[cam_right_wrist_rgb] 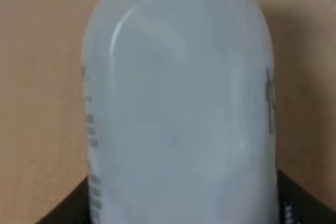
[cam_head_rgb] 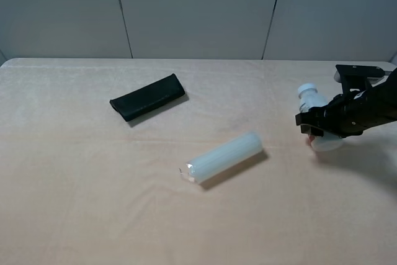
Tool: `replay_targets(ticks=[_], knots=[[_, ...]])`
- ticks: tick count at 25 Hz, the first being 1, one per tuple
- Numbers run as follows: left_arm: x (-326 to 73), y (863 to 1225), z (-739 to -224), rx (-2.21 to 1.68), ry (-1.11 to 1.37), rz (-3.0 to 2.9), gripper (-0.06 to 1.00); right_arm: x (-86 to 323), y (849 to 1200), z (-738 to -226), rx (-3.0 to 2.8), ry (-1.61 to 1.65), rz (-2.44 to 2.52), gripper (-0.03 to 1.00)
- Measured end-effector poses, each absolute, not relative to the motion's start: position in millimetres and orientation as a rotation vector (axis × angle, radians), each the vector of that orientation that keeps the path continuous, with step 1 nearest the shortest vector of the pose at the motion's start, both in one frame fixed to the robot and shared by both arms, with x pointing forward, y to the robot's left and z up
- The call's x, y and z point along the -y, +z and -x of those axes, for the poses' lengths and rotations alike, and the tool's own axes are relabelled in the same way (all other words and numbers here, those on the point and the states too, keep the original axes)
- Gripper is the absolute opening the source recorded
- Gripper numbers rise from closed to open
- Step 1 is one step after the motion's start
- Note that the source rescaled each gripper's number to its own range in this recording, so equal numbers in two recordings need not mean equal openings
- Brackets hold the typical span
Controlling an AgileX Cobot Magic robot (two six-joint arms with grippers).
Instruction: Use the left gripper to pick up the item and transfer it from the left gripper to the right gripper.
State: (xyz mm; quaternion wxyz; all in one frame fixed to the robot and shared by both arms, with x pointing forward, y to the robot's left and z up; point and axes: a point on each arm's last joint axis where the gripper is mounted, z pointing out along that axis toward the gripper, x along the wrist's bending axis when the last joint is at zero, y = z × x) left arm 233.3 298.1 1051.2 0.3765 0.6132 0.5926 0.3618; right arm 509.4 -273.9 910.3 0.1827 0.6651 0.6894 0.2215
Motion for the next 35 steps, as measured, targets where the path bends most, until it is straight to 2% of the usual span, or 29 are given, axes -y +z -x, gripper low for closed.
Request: replay_targets(ticks=[7,8,9,10,11,12,15,26,30,35], knots=[[-298.1,1051.2,-233.3,-1.516,0.925,-1.569,1.0,274.0,906.5,-509.9,-1.968,0.608,-1.859,0.0],[-298.1,1051.2,-233.3,-1.516,0.925,-1.569,1.0,274.0,906.5,-509.9,-1.972,0.606,-1.854,0.04],[-298.1,1051.2,-233.3,-1.516,0.925,-1.569,1.0,274.0,906.6,-510.0,-1.974,0.606,-1.849,0.33],[-298.1,1051.2,-233.3,-1.516,0.925,-1.569,1.0,274.3,907.3,-510.9,-1.966,0.611,-1.841,0.57],[-298.1,1051.2,-233.3,-1.516,0.925,-1.569,1.0,274.5,908.1,-511.6,-1.959,0.616,-1.834,0.75],[-298.1,1051.2,-233.3,-1.516,0.925,-1.569,1.0,274.6,908.1,-511.7,-1.958,0.616,-1.833,0.85],[-298.1,1051.2,-233.3,-1.516,0.925,-1.569,1.0,274.5,908.0,-511.6,-1.959,0.616,-1.834,0.97],[-298.1,1051.2,-233.3,-1.516,0.925,-1.569,1.0,266.3,924.3,-525.6,-2.067,0.619,-1.88,1.0],[-298.1,1051.2,-233.3,-1.516,0.925,-1.569,1.0,260.1,942.5,-532.9,-2.155,0.605,-1.939,1.0],[-298.1,1051.2,-233.3,-1.516,0.925,-1.569,1.0,262.7,983.4,-528.3,-2.128,0.599,-1.922,1.0]])
